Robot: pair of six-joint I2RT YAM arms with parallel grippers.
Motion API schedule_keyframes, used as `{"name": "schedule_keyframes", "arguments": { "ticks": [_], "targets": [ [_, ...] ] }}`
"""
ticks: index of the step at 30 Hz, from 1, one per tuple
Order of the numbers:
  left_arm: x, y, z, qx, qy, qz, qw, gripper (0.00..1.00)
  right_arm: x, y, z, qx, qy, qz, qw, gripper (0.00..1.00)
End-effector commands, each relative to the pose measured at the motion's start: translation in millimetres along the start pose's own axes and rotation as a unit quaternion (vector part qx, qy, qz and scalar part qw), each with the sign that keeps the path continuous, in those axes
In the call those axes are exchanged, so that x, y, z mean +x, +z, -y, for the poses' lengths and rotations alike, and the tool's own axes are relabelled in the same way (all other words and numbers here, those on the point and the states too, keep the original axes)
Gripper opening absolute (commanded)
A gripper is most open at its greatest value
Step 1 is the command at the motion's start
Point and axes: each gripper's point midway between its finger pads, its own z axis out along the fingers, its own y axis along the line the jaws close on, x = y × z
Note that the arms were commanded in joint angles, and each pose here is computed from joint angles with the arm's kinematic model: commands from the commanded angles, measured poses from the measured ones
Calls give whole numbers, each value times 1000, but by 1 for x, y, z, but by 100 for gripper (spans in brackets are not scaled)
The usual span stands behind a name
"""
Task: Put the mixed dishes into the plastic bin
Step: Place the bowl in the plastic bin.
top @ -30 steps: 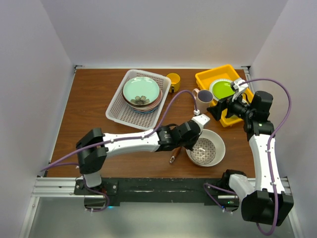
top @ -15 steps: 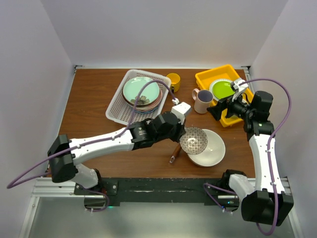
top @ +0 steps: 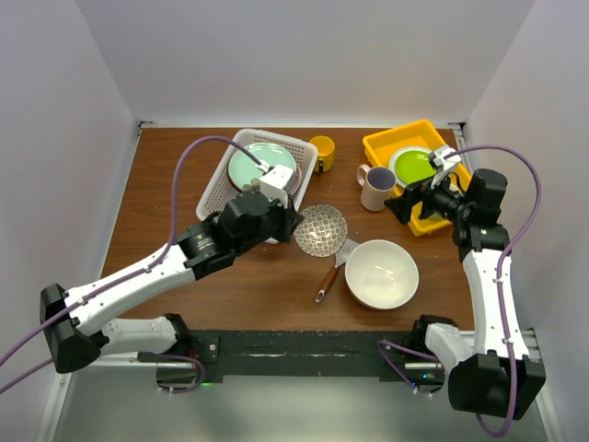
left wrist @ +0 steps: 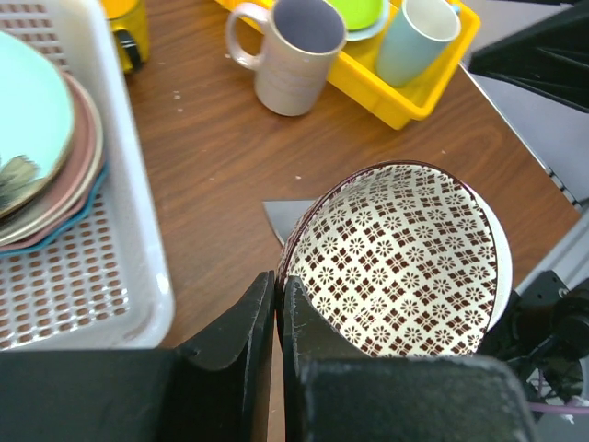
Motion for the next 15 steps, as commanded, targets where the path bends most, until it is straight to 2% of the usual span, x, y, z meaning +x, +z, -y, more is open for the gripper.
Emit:
{"name": "schedule_keyframes", "arguments": {
  "ticks": [1, 15],
  "targets": [
    [-41, -22, -18, -16, -11, 73, 997, 0, -5, 0, -4, -14, -7, 6, 1000, 98],
    [-52, -42, -82, -83, -19, 97, 992, 0, -4, 0, -6, -21, -11, 6, 1000, 98]
  ]
}}
